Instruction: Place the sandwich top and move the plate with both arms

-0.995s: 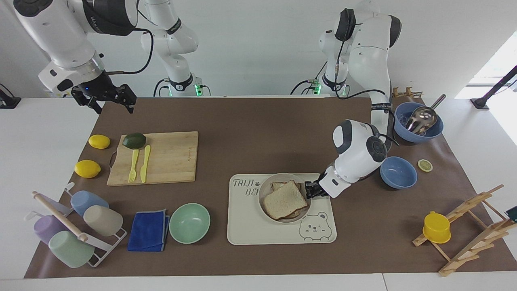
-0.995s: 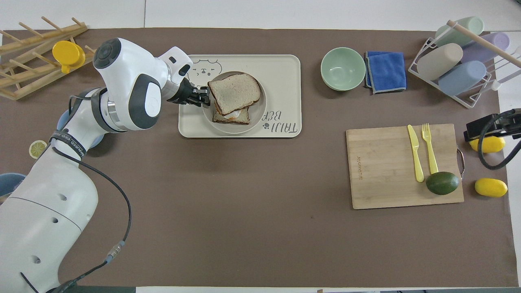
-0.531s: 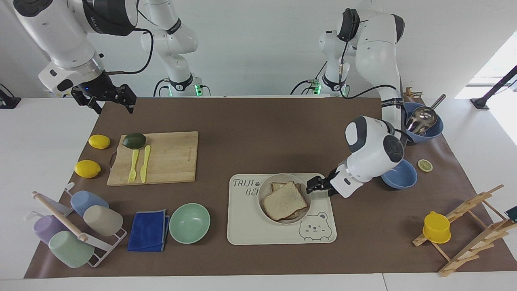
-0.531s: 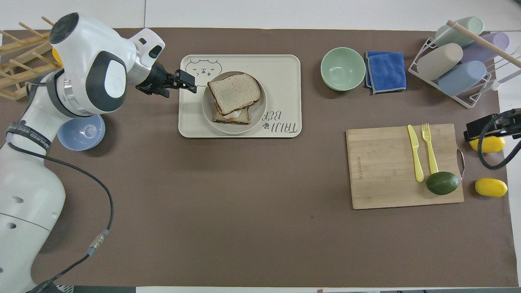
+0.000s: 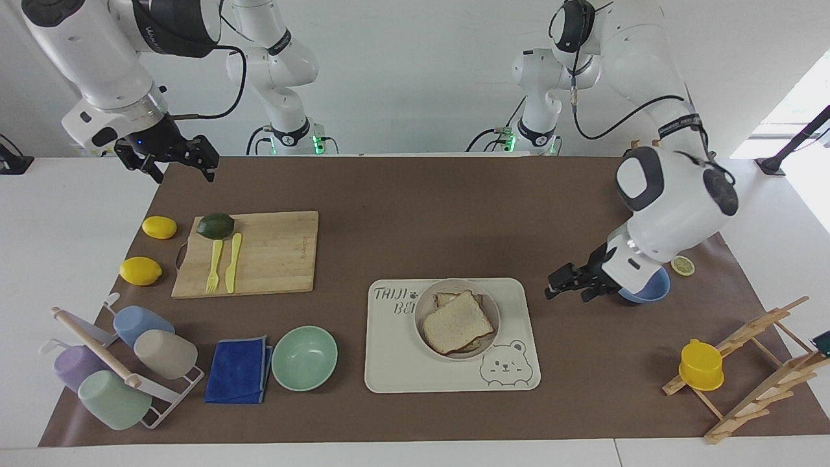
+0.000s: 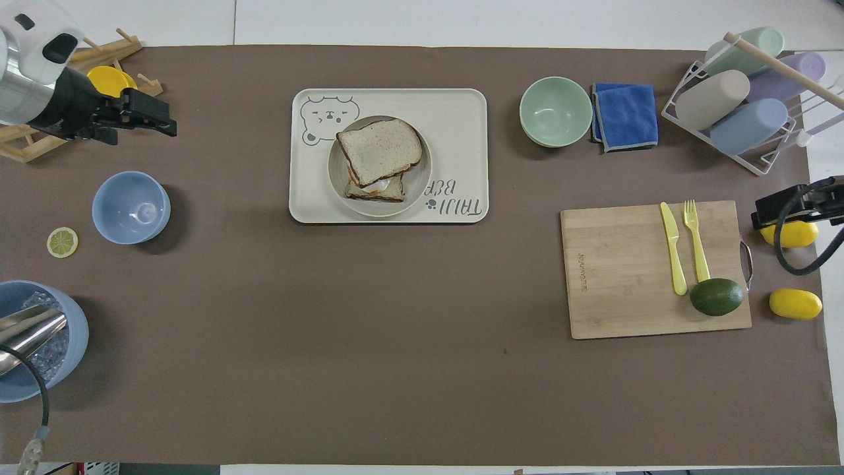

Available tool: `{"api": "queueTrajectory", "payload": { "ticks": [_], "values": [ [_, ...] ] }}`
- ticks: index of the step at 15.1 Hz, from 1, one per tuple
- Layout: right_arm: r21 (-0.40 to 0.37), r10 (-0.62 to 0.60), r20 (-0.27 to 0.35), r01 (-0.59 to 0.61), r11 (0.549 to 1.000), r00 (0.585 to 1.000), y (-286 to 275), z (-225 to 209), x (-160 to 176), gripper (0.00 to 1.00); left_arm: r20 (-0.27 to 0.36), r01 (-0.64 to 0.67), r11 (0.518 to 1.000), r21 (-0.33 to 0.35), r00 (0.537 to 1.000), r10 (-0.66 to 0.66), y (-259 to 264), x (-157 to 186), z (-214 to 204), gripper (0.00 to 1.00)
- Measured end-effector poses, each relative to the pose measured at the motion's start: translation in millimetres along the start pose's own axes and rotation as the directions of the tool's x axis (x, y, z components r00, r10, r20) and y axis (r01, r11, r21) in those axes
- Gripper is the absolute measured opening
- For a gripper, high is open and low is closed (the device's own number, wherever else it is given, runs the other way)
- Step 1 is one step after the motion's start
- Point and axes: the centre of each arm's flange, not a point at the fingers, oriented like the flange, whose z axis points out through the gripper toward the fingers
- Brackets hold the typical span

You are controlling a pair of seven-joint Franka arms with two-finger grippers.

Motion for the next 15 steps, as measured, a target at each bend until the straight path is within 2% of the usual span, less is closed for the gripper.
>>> {"api": "queueTrajectory", "payload": {
  "ticks": [4, 6, 11, 15],
  "values": [
    [0.000, 0.000, 0.000, 0.000, 1.000, 1.000, 0, 0, 0, 1.00, 0.051, 0.011, 0.997, 0.074, 0.999, -0.015, -18, -42, -54, 1.00],
    [0.000, 0.000, 0.000, 0.000, 1.000, 1.000, 0, 0, 0, 1.00, 0.080, 0.020, 0.996, 0.092, 0.996, -0.028, -19, -66, -69, 1.00],
    [0.000, 0.000, 0.000, 0.000, 1.000, 1.000, 0, 0, 0, 1.00, 0.147, -0.001, 0.996, 0.089, 0.989, -0.012, -8, -105, -57, 1.00],
    [0.000, 0.000, 0.000, 0.000, 1.000, 1.000, 0, 0, 0, 1.00, 0.113, -0.035, 0.996, 0.087, 0.993, 0.025, 10, -103, -56, 1.00]
  ]
}}
